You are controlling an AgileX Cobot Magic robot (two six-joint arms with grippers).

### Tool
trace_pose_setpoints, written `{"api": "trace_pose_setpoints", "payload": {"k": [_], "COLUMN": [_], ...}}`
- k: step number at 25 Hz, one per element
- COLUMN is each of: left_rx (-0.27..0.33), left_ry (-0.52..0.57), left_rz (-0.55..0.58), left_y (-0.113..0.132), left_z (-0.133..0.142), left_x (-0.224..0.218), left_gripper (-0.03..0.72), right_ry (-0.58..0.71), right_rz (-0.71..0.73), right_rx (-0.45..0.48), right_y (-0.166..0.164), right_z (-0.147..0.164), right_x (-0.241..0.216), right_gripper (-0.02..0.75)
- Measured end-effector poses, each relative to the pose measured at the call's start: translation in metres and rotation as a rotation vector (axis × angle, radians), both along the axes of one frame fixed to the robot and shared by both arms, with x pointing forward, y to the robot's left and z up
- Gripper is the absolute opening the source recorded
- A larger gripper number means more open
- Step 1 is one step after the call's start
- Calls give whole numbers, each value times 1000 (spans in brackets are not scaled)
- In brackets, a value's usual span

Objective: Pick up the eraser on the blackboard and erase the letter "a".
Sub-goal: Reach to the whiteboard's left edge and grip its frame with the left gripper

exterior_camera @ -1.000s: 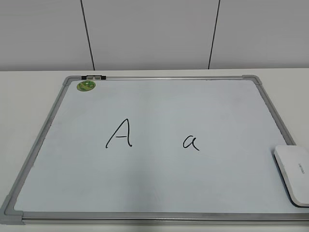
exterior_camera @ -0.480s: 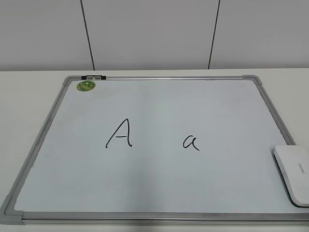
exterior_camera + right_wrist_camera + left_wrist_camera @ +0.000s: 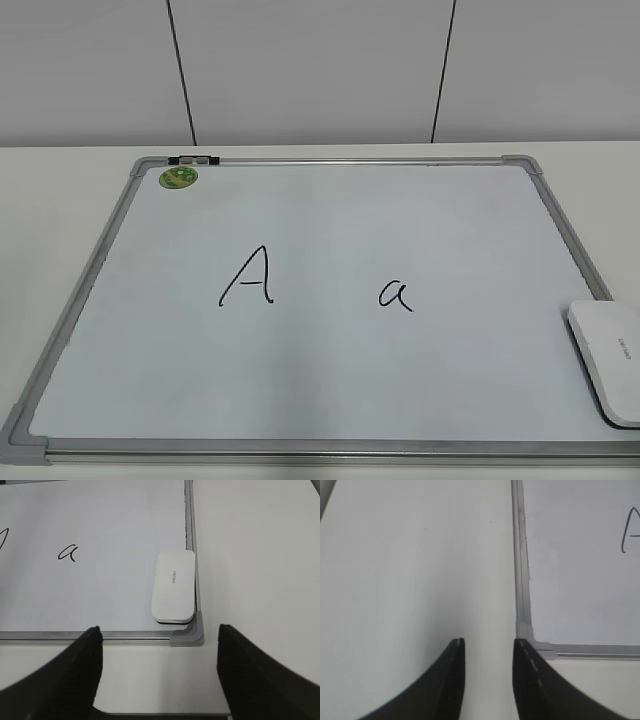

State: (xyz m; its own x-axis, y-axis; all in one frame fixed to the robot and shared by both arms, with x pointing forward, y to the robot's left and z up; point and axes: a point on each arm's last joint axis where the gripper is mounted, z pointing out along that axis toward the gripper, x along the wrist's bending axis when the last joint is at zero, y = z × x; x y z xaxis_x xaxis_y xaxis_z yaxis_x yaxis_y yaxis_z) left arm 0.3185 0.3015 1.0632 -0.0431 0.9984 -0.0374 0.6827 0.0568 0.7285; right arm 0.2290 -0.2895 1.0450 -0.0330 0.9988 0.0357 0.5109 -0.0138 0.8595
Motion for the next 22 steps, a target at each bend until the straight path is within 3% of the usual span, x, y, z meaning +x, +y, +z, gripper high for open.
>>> {"api": "trace_pose_setpoints", "payload": {"k": [11,22], "left_rx": [-18,-51], "left_ry": [292,434], "left_rz": [-1,4], "left_y": [-5,-11], "left_z": [-6,-11], "left_x": [105,200], "left_gripper": [242,243], "right_ry": [0,0], "right_rz": [0,0], "right_rx": [0,0], "right_y": [0,0], "right_z": [0,0], "right_x": [0,0], "right_gripper": [531,531]}}
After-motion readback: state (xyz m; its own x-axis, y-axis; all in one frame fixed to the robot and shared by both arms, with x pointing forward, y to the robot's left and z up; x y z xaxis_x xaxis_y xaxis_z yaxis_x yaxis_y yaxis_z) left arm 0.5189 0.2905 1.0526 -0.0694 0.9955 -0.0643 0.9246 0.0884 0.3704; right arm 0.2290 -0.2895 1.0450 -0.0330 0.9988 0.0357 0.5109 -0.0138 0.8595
